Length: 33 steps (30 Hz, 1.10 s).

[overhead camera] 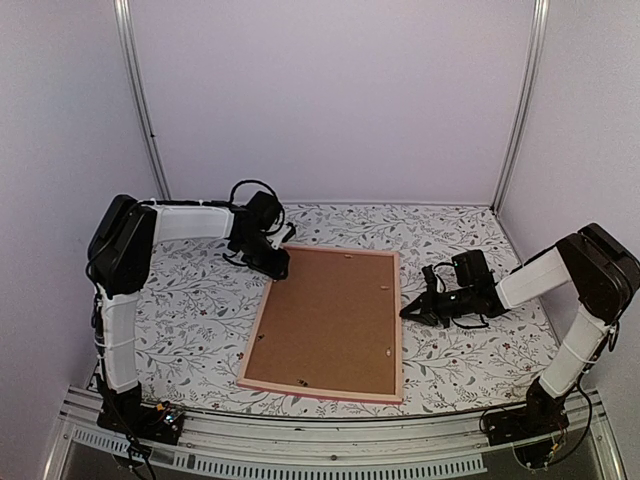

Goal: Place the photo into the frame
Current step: Press the fastener onto the backboard.

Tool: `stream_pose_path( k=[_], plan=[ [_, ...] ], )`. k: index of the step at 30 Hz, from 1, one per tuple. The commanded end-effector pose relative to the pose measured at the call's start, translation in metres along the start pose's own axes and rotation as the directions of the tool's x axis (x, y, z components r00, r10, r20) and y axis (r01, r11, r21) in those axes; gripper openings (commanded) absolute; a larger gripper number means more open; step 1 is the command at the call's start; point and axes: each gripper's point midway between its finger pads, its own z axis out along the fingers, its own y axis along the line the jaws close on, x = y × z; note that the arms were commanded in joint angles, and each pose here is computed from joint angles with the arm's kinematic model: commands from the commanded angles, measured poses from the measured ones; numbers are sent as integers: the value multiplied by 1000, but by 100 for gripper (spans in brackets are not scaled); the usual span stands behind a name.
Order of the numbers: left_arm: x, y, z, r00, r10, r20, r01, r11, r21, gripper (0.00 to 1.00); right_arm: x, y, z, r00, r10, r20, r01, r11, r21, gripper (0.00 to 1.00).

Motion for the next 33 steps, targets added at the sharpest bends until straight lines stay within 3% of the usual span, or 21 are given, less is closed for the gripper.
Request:
stream_pose_path(
  k=[1,12,25,33],
  plan=[
    [-5,-6,-6,1000,15,24,-15,1000,15,46,26,-28,3,996,62,-61,-57,995,85,0],
    [14,-2,7,997,59,-39,-60,998,-28,38,27,-29,5,996,63,-66,-58,995,81,0],
    [28,-1,11,994,85,-71,-87,996,-26,35,30,-33,7,995,69,-74,-62,995,83,0],
    [30,13,9,993,94,-67,-101,989,-106,36,31,-34,8,995,71,-77,-64,995,82,0]
  ],
)
